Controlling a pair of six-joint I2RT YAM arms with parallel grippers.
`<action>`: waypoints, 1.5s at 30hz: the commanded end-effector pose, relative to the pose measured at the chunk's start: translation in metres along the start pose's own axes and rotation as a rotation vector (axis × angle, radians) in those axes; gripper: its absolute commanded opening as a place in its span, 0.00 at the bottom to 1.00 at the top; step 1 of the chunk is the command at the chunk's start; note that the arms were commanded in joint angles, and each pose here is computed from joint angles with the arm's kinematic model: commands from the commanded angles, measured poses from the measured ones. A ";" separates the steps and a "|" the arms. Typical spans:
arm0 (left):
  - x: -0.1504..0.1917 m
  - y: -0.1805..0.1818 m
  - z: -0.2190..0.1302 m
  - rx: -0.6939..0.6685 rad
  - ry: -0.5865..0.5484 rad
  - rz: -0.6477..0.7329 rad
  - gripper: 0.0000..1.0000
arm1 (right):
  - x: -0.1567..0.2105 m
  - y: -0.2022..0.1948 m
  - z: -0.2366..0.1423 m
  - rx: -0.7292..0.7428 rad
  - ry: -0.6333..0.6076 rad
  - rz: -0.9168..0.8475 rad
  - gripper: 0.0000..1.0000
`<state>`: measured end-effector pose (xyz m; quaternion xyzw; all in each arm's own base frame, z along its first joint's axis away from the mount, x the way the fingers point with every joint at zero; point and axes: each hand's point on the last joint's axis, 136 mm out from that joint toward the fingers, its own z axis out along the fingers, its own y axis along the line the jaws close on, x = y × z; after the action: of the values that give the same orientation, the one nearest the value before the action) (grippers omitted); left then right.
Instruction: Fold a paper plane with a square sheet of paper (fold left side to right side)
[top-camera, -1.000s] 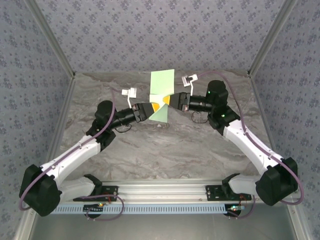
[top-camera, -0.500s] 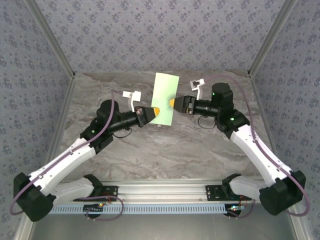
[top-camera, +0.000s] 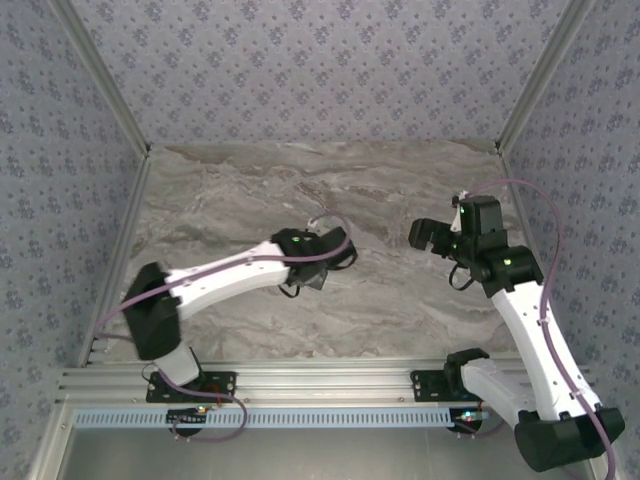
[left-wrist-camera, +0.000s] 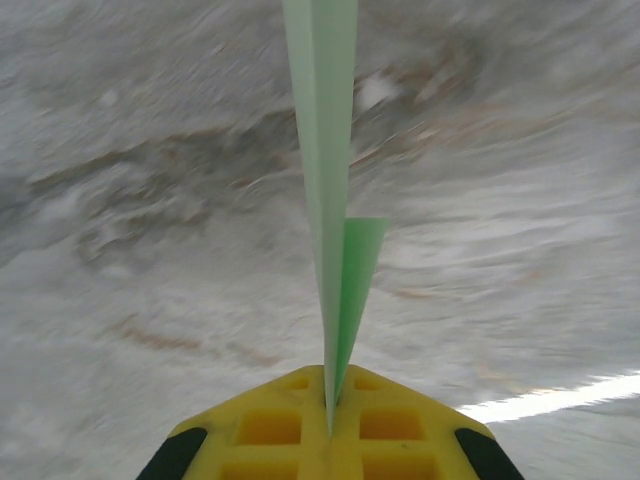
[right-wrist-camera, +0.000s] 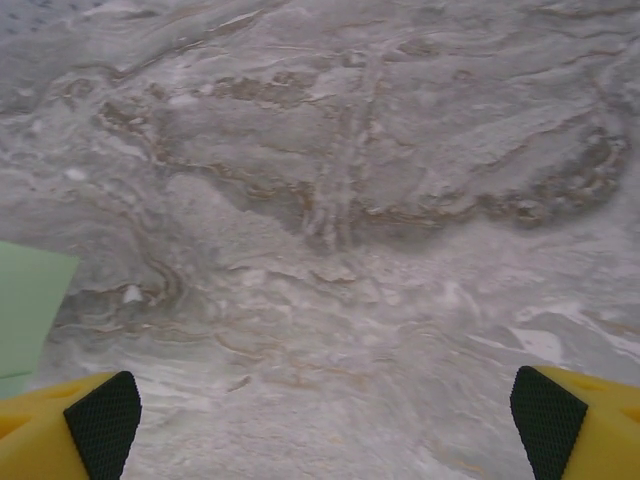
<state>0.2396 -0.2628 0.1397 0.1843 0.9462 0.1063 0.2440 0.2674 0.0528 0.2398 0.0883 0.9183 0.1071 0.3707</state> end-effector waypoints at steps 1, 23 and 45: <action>0.005 0.034 -0.003 -0.263 0.040 0.058 0.00 | 0.007 -0.019 -0.006 0.077 0.010 -0.027 1.00; 0.031 -0.097 0.086 -0.033 0.325 0.175 0.13 | 0.012 -0.031 -0.016 0.084 0.008 -0.023 1.00; -0.023 -0.046 0.003 0.615 0.088 -0.252 0.66 | 0.058 0.055 0.067 -0.341 0.270 0.069 0.88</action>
<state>0.2419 -0.3206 0.1385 0.1703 0.9618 -0.1410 0.1616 0.2696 0.0943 0.1680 0.0604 0.9395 0.2159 0.2590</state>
